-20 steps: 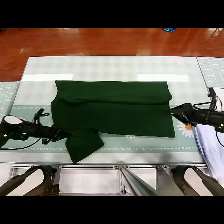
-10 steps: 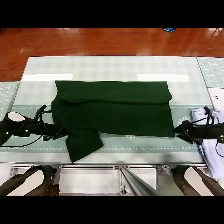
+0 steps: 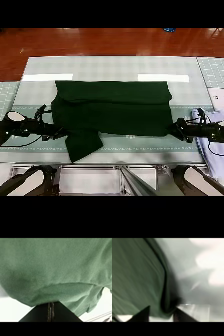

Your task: Fold the shirts.

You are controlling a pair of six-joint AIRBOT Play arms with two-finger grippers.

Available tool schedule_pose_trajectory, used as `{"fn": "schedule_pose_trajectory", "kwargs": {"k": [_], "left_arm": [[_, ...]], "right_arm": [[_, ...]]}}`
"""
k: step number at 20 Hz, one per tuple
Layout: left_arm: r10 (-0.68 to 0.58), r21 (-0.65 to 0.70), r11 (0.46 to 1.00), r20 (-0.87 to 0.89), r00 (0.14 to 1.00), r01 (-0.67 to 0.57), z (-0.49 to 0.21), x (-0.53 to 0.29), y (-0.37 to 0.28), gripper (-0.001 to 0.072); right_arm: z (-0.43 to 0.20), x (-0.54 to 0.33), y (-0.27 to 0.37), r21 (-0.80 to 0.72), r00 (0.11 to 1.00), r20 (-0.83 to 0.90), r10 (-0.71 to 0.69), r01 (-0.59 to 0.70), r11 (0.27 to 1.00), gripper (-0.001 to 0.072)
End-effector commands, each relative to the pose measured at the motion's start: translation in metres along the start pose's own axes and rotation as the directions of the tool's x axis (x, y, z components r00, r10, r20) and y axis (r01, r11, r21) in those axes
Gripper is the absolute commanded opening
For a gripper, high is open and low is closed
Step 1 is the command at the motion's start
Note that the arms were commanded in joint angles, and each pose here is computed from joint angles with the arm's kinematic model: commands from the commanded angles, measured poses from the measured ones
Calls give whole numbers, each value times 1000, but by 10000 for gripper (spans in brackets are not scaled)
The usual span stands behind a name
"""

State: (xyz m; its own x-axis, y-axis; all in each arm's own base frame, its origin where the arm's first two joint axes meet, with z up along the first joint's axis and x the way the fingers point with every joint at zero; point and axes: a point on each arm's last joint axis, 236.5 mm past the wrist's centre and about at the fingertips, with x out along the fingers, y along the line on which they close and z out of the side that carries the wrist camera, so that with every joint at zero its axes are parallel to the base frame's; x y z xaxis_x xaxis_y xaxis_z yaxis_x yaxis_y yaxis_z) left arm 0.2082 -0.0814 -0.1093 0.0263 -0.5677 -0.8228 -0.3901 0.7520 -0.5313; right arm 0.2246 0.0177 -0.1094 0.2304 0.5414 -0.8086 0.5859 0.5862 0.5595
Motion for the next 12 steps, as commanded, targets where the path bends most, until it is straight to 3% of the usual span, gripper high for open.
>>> {"fn": "schedule_pose_trajectory", "kwargs": {"k": [1, 3, 9, 12], "left_arm": [[1, 1, 1000, 20, 1000, -1, 5, -1, 0, 18], [-2, 12, 1000, 36, 999, 2, 12, -5, -4, 18], [-57, 158, 987, 159, 986, 32, 66, -66, -58, 18], [-83, 231, 973, 262, 961, 21, 109, -103, -90, 17]], "right_arm": [[25, 5, 17, -4, 995, 58, 85, -85, 996, 221], [25, 3, 35, -90, 987, 38, 159, -155, 984, 19], [49, -38, 76, -237, 978, 34, 205, -191, 953, 19], [77, -68, 123, -310, 945, 98, 311, -268, 912, 19]]}}
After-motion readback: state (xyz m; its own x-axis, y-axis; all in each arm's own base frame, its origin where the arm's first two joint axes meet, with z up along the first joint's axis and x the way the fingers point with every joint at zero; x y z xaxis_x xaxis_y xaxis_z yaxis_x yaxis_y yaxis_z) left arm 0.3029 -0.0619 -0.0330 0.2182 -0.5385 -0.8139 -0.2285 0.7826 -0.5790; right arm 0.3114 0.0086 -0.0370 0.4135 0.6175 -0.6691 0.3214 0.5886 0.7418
